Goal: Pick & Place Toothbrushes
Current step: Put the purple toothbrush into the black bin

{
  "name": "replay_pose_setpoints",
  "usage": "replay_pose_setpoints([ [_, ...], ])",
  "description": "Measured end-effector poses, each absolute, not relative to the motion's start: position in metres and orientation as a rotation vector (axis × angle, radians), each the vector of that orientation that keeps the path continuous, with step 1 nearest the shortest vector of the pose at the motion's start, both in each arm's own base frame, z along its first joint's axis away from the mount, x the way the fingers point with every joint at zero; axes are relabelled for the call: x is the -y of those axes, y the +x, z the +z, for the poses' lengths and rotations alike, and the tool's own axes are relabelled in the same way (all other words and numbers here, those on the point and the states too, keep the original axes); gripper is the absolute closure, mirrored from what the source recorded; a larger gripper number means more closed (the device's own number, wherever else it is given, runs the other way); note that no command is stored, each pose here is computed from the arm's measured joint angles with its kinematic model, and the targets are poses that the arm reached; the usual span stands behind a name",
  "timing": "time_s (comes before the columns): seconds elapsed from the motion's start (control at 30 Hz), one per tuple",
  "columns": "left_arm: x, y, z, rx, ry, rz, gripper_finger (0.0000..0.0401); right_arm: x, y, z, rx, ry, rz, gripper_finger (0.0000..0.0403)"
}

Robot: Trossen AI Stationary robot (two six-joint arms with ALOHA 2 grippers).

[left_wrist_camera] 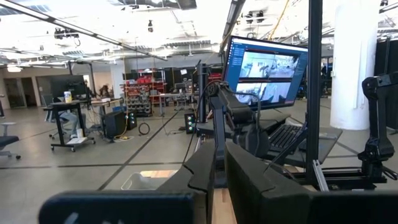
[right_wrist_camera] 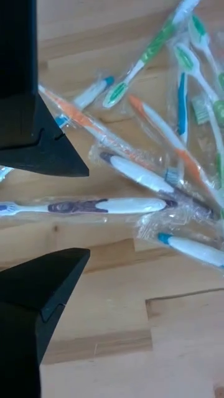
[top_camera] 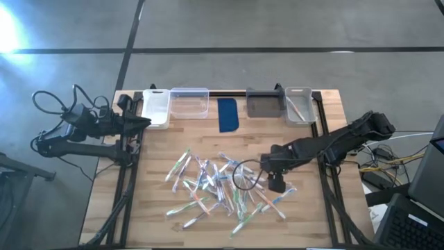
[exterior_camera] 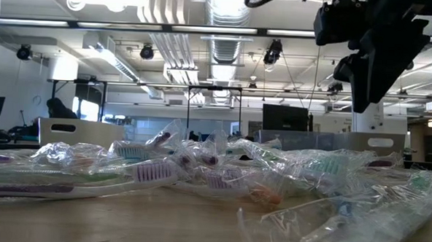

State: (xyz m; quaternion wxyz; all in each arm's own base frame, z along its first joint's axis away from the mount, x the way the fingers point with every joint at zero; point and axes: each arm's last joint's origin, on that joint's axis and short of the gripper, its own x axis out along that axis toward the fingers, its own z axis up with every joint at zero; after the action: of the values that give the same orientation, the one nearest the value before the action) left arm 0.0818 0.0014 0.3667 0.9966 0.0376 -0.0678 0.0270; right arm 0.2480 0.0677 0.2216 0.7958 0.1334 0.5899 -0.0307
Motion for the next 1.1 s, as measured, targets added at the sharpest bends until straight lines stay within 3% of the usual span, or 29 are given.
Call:
replay_pose_setpoints([
  [0.3, -0.001, 0.082, 0.367, 0.136, 0.075, 0.054, 0.0359, -0.067, 0.244, 0.215, -1.282, 0.554, -0.273, 0.0208],
  [0.53, -0.001, 0.082, 0.367, 0.136, 0.075, 0.054, 0.0359, -0.068, 0.246, 0.217, -1.193, 1.027, -0.626, 0.0235],
  [0.7, -0.001, 0.082, 0.367, 0.136, 0.075, 0.054, 0.0359, -0.073, 0.243, 0.214, -1.056, 1.229, -0.867, 0.0254],
  [0.9, -0.001, 0.082, 0.367, 0.136, 0.075, 0.054, 0.0359, -0.081, 0.238, 0.212, -0.693, 1.490, -1.166, 0.0273],
  [0.97, -0.001, 0.082, 0.367, 0.136, 0.075, 0.054, 0.0359, -0.084, 0.236, 0.212, -0.589, 1.549, -1.216, 0.0275],
  [1.1, -0.001, 0.082, 0.367, 0.136, 0.075, 0.054, 0.0359, -0.086, 0.240, 0.211, -0.611, 1.573, -1.230, 0.0269],
])
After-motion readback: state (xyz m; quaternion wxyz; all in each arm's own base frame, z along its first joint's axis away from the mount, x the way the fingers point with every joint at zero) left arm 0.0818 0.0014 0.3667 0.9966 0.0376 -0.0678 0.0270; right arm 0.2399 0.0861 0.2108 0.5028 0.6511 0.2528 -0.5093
